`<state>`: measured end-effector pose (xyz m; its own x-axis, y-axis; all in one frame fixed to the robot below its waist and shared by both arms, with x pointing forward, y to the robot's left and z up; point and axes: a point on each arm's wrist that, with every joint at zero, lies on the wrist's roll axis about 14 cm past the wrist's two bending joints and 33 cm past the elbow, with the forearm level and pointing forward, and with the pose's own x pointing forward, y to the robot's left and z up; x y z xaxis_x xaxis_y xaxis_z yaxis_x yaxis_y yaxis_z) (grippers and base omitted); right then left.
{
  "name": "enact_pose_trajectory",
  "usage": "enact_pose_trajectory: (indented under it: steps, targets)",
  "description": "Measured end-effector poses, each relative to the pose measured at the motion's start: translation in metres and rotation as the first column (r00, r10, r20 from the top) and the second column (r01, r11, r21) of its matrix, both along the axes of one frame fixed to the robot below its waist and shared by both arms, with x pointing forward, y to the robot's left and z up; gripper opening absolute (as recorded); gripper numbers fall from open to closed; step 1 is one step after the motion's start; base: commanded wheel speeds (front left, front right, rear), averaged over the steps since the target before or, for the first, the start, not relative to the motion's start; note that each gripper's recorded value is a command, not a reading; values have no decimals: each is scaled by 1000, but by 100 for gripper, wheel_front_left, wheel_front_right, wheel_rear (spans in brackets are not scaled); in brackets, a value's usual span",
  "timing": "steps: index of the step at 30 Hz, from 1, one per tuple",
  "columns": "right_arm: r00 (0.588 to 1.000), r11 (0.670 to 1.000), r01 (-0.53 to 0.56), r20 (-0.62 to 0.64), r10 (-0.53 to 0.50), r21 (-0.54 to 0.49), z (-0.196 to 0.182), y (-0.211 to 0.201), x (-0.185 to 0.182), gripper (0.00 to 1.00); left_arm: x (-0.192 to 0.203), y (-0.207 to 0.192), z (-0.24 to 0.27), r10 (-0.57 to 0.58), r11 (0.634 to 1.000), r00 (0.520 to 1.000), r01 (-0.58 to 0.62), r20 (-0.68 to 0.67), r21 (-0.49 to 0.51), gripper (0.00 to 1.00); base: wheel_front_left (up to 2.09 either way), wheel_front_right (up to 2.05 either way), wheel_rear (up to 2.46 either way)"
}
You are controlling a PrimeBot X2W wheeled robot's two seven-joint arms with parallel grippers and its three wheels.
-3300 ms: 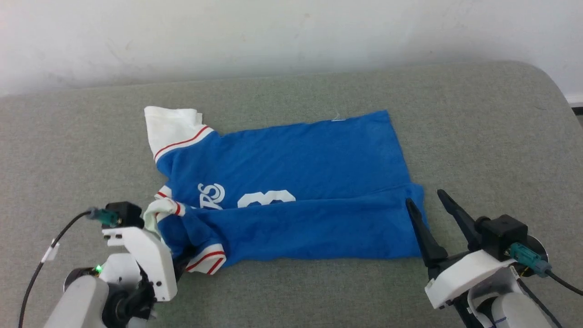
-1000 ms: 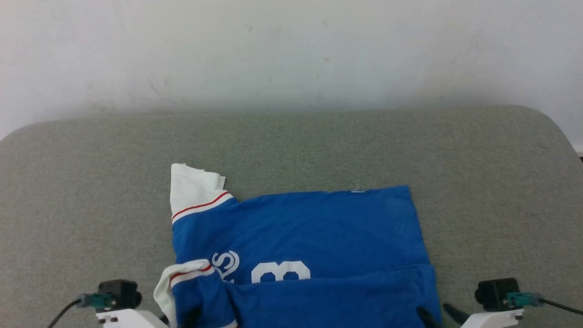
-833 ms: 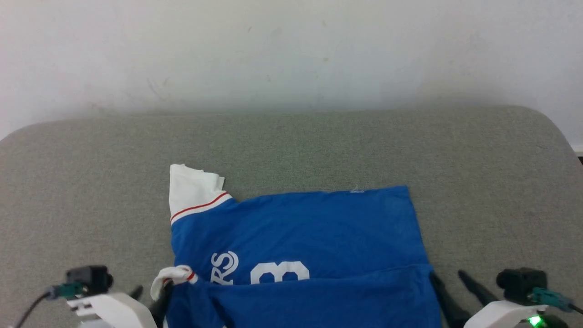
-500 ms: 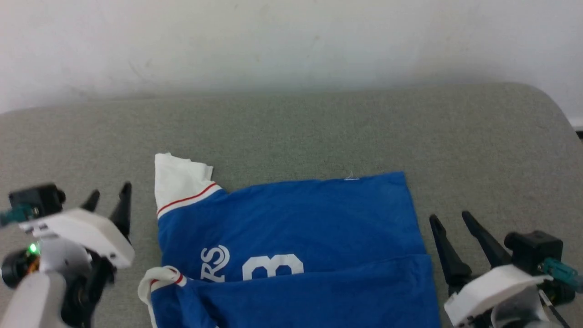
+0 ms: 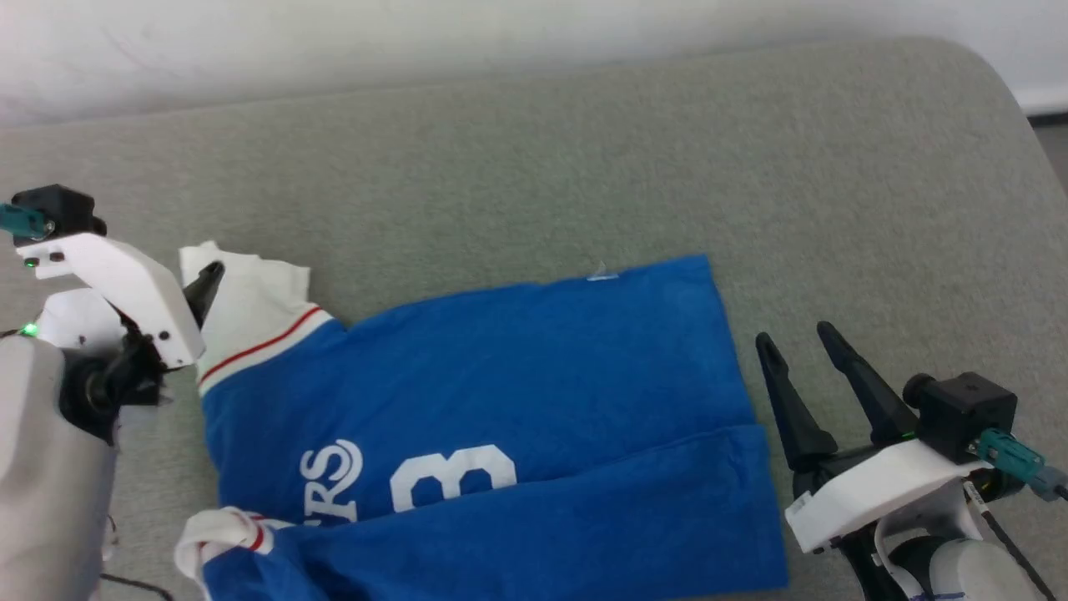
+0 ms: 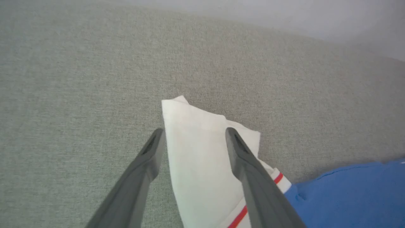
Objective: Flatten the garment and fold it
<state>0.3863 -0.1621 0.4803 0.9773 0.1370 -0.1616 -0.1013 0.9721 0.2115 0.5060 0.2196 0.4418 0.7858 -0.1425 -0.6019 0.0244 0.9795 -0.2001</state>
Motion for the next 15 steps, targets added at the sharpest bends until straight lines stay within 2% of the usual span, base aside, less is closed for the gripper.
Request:
enact_pose_trajectory:
  steps: [6,10,11,13,14,15]
  targets:
    - [997,1000,27,-74,-27,0,-24,-8,0,100,-3,-1,-54,-33,999,966,42,-258,30,100,0,0,0]
    - [993,999,46,-106,-46,-9,-34,-15,1,100,6,-5,-65,-63,996,945,81,-320,44,100,0,0,0]
    - [992,999,49,-117,-50,-11,-38,-16,0,100,8,-7,-67,-73,995,941,92,-329,43,69,0,0,0]
    - [990,999,52,-130,-52,-9,-41,-17,1,100,10,-10,-70,-76,995,938,94,-339,36,16,0,0,0]
    - [989,999,51,-135,-52,-9,-42,-18,1,100,11,-10,-72,-76,995,936,93,-344,33,0,0,0,0]
    - [989,999,50,-140,-50,-7,-43,-18,2,100,11,-11,-72,-75,995,935,92,-347,31,0,0,0,0]
